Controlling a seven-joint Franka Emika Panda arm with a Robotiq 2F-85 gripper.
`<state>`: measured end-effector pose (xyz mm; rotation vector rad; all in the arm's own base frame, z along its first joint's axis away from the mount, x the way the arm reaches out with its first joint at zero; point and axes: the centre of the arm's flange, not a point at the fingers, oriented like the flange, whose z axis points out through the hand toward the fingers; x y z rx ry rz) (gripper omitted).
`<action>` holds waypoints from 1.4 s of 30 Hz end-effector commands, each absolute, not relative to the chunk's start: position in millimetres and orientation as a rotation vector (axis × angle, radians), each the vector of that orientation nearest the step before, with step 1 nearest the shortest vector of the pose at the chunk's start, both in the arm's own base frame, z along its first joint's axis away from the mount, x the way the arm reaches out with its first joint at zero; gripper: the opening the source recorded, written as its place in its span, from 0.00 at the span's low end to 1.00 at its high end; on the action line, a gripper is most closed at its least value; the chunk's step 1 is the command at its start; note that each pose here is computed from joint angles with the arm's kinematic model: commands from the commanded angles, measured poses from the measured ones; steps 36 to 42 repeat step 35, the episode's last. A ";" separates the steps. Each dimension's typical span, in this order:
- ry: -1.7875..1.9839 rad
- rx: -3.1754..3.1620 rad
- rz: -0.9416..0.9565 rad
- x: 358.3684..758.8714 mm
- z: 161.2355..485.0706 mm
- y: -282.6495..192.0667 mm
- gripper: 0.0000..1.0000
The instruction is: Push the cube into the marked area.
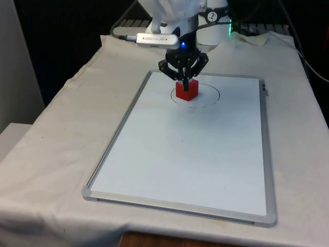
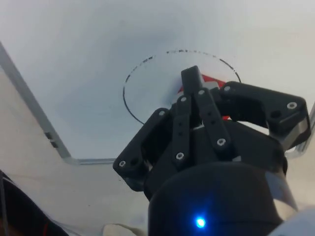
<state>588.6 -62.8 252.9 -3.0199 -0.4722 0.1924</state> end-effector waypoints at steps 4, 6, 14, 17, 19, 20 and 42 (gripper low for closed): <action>-0.421 -3.035 0.160 589.2 270.4 -58.4 0.00; -0.404 -3.038 0.150 589.5 275.9 -57.1 0.00; -0.339 -3.048 0.106 591.0 299.6 -52.6 0.00; -0.315 -3.052 0.088 591.6 308.4 -50.9 0.00; -0.309 -3.047 0.072 592.4 312.3 -49.6 0.00; -0.293 -3.055 0.071 592.4 317.4 -48.5 0.00; -0.203 -3.057 0.003 599.3 348.4 -36.1 0.00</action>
